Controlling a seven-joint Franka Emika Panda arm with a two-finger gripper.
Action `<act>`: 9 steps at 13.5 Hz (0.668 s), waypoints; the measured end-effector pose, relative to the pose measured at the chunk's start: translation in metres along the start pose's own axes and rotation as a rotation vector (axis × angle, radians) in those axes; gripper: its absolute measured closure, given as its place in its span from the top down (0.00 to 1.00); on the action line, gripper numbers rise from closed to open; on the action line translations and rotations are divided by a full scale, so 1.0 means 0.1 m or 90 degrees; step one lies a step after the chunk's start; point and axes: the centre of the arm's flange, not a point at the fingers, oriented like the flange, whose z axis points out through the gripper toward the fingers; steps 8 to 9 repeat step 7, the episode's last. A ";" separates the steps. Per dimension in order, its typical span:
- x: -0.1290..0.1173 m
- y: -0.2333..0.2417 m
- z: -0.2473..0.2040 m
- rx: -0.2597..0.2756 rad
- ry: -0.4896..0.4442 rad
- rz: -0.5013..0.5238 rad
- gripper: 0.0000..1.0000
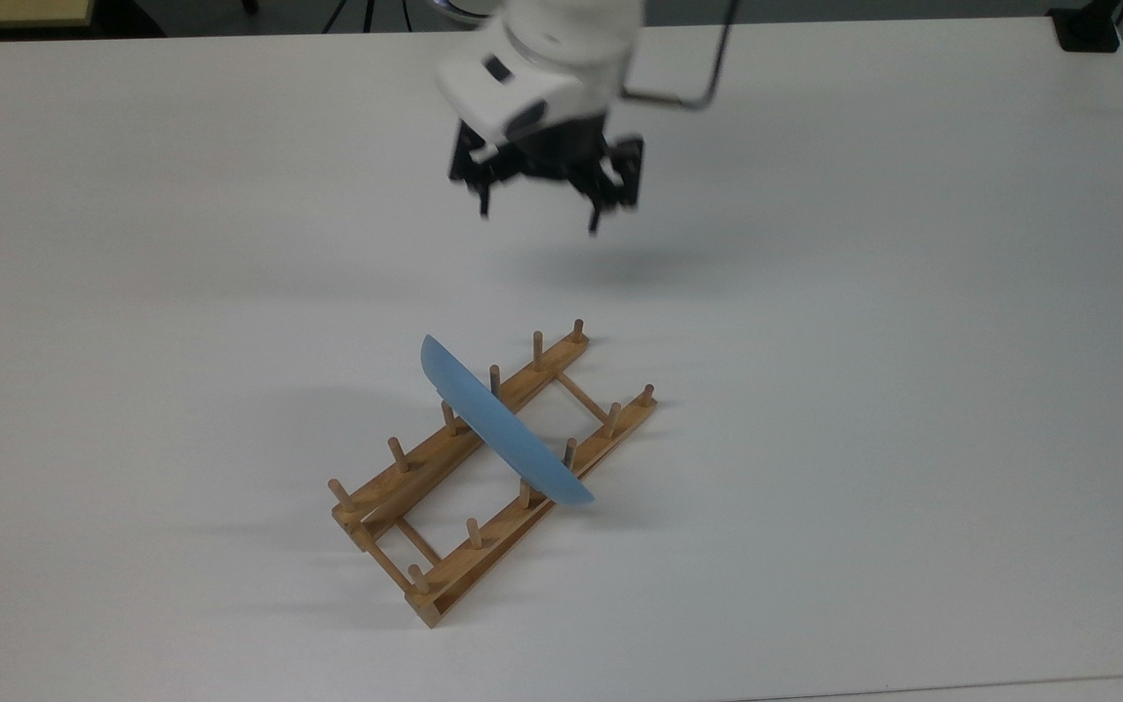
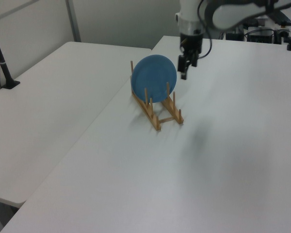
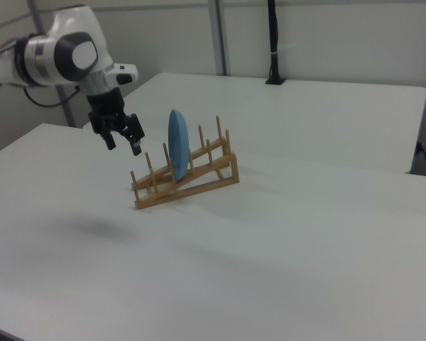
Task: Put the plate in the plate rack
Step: 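Open the gripper and raise it away from the plate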
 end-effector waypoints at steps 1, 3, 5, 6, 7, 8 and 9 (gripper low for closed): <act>-0.16 0.14 -0.13 0.010 -0.035 -0.024 1.00; -0.37 0.29 -0.25 0.012 -0.051 -0.043 1.00; -0.53 0.49 -0.30 0.013 -0.065 -0.063 1.00; -0.57 0.59 -0.31 0.013 -0.073 -0.074 1.00; -0.59 0.69 -0.31 0.014 -0.077 -0.077 1.00; -0.59 0.69 -0.31 0.014 -0.077 -0.077 1.00; -0.59 0.69 -0.31 0.014 -0.077 -0.077 1.00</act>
